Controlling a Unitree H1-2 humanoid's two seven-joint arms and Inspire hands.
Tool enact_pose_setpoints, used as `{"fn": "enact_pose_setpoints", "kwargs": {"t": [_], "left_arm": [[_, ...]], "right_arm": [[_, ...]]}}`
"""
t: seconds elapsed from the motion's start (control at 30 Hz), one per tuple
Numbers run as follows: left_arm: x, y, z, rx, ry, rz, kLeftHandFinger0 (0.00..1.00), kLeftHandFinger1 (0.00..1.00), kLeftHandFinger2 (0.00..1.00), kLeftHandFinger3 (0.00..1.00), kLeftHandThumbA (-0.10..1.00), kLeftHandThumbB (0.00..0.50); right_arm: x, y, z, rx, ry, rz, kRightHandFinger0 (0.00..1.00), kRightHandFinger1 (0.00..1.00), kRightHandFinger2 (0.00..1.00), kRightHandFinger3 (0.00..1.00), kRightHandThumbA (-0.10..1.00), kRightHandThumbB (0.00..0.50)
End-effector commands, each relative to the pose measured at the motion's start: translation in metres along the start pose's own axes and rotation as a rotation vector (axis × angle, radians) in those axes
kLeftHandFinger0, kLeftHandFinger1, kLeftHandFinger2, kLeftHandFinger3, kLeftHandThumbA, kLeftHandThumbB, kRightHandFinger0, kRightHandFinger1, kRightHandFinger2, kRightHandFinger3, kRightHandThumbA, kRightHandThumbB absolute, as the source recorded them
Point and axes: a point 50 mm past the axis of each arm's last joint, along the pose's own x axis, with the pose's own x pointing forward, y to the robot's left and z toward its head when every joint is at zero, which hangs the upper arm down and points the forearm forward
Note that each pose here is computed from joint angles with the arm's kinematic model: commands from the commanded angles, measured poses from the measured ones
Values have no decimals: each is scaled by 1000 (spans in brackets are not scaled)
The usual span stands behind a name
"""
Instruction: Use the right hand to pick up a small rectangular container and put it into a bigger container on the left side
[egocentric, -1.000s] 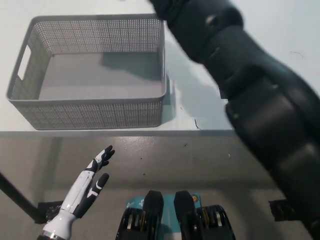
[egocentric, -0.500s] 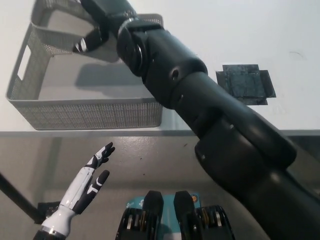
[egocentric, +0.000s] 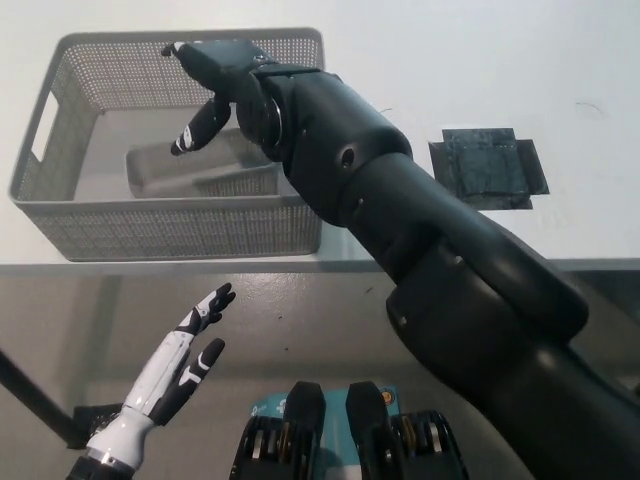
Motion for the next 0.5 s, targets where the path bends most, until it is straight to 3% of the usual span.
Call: {"fn": "enact_pose_setpoints", "kwargs": {"t": [0.0, 0.17, 0.27, 0.37, 0.4, 0.47], "left_arm": [[7, 11, 5, 37, -27, -12, 1000, 1000, 1000, 1000, 1000, 194], [6, 9, 5, 31, -29, -17, 1000, 1000, 1000, 1000, 1000, 184], [4, 6, 4, 32, -23, -21, 1000, 1000, 1000, 1000, 1000, 183], [2, 8, 3, 44, -21, -22, 1000, 1000, 1000, 1000, 1000, 182], [3, 9, 3, 42, -24, -19, 1000, 1000, 1000, 1000, 1000, 181], [2, 10, 3, 43, -27, -18, 1000, 1000, 1000, 1000, 1000, 180]], "right_arm": [[-10, -61, 30, 39, -94, -56, 1000, 1000, 1000, 1000, 944, 500], [-23, -105, 35, 115, -208, -189, 1000, 1000, 1000, 1000, 1000, 500], [-49, -167, 31, 180, -357, -369, 1000, 1000, 1000, 1000, 1000, 500], [-74, -208, 22, 174, -431, -500, 1000, 1000, 1000, 1000, 1000, 479], [-85, -222, 17, 214, -469, -529, 1000, 1000, 1000, 1000, 1000, 434], [-117, -245, -2, 160, -525, -623, 1000, 1000, 1000, 1000, 1000, 416]]}}
